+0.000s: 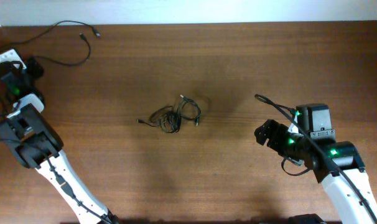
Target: Untangle cables
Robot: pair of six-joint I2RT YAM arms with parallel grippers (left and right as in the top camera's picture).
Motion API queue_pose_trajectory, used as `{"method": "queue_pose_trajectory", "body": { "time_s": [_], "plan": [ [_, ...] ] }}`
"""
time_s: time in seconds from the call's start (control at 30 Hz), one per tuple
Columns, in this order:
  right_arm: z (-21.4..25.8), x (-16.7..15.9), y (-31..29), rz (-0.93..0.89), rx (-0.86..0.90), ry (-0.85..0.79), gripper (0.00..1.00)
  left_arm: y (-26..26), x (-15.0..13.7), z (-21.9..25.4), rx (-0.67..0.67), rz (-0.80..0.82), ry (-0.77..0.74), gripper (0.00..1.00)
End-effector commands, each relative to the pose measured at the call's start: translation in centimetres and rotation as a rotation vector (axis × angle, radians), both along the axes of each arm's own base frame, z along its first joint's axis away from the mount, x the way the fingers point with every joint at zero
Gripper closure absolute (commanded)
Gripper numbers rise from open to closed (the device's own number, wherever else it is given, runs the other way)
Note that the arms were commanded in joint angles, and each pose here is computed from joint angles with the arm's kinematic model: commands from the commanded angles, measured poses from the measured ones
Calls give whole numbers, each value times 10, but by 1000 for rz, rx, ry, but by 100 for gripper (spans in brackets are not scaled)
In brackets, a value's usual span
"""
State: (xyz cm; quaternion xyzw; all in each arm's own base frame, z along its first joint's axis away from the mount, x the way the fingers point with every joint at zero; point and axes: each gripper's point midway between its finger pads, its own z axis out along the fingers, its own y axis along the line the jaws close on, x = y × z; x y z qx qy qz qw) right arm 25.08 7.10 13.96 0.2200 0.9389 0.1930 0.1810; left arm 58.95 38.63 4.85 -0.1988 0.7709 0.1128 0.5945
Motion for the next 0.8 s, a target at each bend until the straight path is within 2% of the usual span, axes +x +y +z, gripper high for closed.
{"method": "queue_pose_trajectory", "body": {
  "time_s": [0.0, 0.07, 0.1, 0.13, 0.23, 0.3, 0.37, 0.57, 0.67, 0.7, 0.77],
  "plan": [
    [4, 1, 3, 6, 8, -6, 8, 11, 3, 29, 70, -6, -83, 26],
    [4, 1, 5, -5, 26, 0, 8, 9, 6, 41, 62, -33, -83, 18],
    [5, 1, 6, -1, 35, 1, 8, 8, 6, 45, 43, -34, -59, 6],
    [4, 0, 6, 0, 36, 3, 8, 7, 4, 47, 22, -34, -31, 1],
    [5, 1, 7, 1, 39, 2, 8, 3, -15, 60, -103, -46, 113, 1],
    [5, 1, 7, 1, 38, 2, 8, -21, -23, 83, -179, -146, 175, 1],
    [5, 1, 6, 1, 34, 0, 8, -40, -27, 94, -220, -172, 217, 1],
    [4, 1, 6, 6, 31, 0, 8, -154, -24, 45, -395, -318, 474, 1],
    [4, 2, 3, -3, 16, -4, 8, -197, -23, 34, -446, -360, 546, 1],
    [3, 2, 1, -10, 3, -4, 8, -212, -19, 31, -460, -358, 560, 1],
    [3, 2, 1, -10, 2, -5, 8, -210, -18, 23, -456, -231, 588, 0]
  ]
}}
